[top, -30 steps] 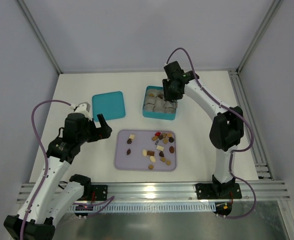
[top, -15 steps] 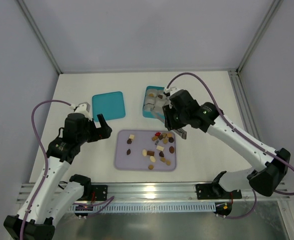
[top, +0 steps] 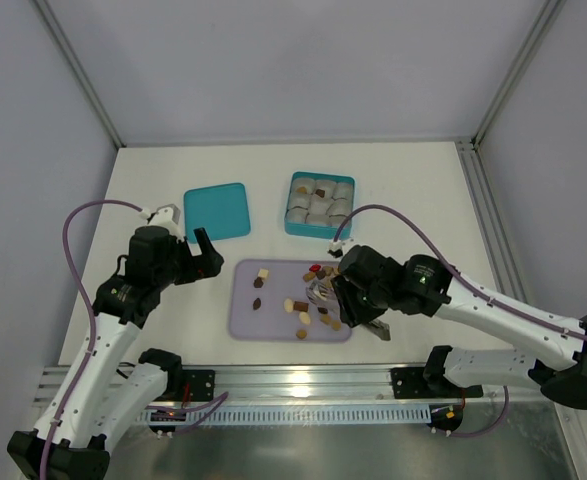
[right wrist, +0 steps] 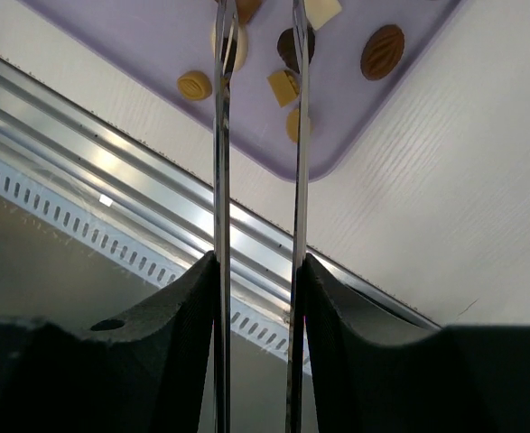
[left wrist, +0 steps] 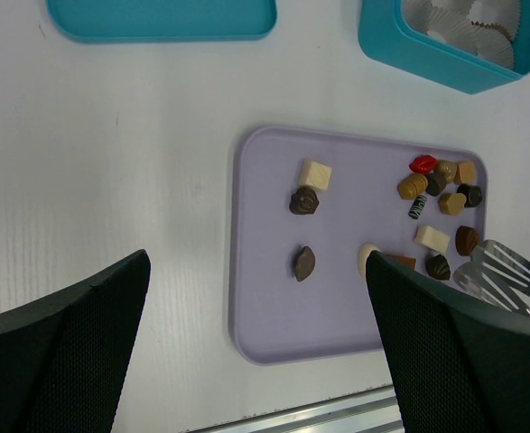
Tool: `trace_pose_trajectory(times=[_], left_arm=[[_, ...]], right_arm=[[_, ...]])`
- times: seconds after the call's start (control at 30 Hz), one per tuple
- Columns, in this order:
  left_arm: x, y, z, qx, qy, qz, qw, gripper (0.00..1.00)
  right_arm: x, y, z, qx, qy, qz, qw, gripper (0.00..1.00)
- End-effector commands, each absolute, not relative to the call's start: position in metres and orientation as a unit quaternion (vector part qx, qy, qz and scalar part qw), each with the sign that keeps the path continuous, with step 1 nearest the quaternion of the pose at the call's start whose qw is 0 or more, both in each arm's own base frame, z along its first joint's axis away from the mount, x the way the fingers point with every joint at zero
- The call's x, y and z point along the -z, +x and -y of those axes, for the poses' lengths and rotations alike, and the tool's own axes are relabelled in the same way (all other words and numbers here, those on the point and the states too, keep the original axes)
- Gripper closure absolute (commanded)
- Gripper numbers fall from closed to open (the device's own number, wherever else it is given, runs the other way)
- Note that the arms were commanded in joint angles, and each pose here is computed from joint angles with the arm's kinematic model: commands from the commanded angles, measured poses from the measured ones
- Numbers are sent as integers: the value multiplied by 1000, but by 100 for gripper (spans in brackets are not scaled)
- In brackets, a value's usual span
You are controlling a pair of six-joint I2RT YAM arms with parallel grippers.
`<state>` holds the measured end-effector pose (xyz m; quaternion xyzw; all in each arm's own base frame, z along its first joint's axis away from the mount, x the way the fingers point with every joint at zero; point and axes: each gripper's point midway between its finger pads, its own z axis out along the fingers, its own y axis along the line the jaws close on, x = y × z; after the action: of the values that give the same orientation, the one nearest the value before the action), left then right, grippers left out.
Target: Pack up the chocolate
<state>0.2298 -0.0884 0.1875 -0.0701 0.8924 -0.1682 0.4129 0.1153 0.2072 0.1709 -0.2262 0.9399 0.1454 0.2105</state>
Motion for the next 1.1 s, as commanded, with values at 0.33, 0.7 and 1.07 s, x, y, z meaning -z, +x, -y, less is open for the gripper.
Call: trace_pose_trajectory(times=[0.33,0.7,1.07], left_arm=[[-192,232,89,168,-71,-888,421,0],[-192,232,88,169,-71,-888,423,0],[-194,231,89,170,-70,-886,425,0]], right_arm=[[-160,107,-203,-124,-200,-950,207,57],[-146,106,-207,-102,-211,-953,194,57],[-130,108,-211,-89,-216,-955,184,57]])
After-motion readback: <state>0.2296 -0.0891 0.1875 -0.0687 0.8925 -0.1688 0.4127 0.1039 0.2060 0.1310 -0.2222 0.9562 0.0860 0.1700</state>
